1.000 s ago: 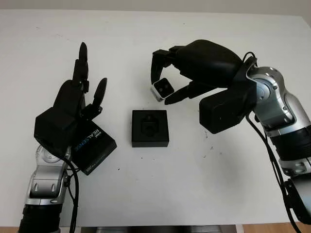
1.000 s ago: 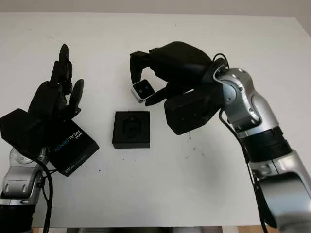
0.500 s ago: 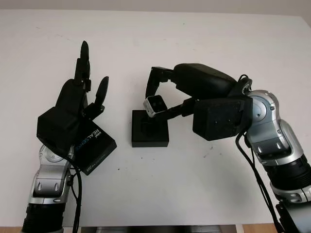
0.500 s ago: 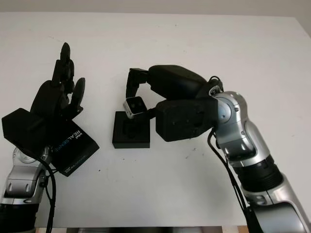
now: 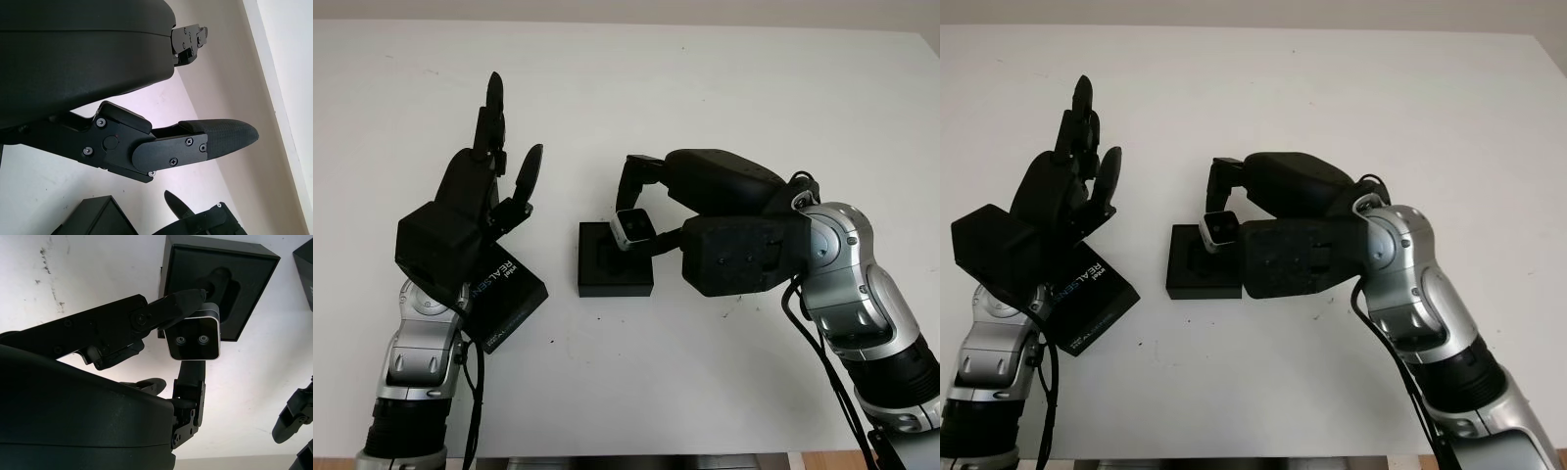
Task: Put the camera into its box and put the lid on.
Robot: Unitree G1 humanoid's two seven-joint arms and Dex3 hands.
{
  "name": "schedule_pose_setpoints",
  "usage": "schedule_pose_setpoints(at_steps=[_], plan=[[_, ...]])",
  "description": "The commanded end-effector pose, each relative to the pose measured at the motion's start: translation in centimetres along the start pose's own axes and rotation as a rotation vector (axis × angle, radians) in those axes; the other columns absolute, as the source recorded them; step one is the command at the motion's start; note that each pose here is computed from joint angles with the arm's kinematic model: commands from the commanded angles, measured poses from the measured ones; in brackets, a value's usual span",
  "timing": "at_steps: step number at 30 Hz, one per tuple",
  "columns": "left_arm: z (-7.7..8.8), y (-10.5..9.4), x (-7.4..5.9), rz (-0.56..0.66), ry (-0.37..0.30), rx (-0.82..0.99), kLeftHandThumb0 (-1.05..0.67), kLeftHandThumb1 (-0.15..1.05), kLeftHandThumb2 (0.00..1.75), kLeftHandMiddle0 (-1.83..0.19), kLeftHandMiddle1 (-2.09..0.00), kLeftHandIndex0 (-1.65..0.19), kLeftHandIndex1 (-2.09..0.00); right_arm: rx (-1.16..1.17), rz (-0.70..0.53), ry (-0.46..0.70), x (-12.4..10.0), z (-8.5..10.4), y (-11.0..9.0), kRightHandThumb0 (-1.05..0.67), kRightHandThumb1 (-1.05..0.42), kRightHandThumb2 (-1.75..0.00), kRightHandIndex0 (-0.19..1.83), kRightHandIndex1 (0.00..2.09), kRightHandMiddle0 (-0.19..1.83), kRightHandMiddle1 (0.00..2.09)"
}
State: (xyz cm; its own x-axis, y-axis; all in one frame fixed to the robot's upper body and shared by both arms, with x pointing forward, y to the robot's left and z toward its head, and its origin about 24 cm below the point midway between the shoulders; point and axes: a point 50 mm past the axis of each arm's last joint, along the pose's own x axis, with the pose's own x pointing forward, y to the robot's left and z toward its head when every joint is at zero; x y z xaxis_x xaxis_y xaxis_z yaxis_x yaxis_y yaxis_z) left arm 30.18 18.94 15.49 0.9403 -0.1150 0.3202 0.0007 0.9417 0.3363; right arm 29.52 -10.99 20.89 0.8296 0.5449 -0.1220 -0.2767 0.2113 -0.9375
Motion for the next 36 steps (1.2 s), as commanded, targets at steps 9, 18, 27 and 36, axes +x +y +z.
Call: schedule_pose_setpoints(at_steps=[9, 18, 27, 36], plan=[[0.3, -0.4, 0.5, -0.001, -0.029, -0.007, -0.81, 1.05, 0.61, 0.19, 0.00, 0.19, 0.00, 0.006, -0.004, 0.016, -0.5, 0.8, 0.8, -0.45, -1.05, -0.24, 0.42, 0.10, 0.30, 2.02], [0.3, -0.7, 0.6, -0.004, -0.019, -0.016, -0.82, 1.05, 0.61, 0.19, 0.00, 0.19, 0.00, 0.082, -0.008, 0.009, -0.2, 1.5, 1.6, -0.44, -1.05, -0.24, 0.44, 0.09, 0.30, 2.09], [0.4, -0.6, 0.7, 0.001, -0.023, -0.013, -0.82, 1.05, 0.61, 0.19, 0.00, 0.19, 0.00, 0.119, -0.033, -0.001, 0.3, 2.2, 2.1, -0.46, -1.05, -0.21, 0.47, 0.10, 0.44, 2.09], [0.3, -0.6, 0.6, 0.002, -0.017, -0.009, -0.83, 1.05, 0.60, 0.19, 0.00, 0.19, 0.00, 0.108, -0.026, 0.015, 0.4, 2.0, 2.6, -0.44, -1.05, -0.21, 0.46, 0.10, 0.40, 2.09]])
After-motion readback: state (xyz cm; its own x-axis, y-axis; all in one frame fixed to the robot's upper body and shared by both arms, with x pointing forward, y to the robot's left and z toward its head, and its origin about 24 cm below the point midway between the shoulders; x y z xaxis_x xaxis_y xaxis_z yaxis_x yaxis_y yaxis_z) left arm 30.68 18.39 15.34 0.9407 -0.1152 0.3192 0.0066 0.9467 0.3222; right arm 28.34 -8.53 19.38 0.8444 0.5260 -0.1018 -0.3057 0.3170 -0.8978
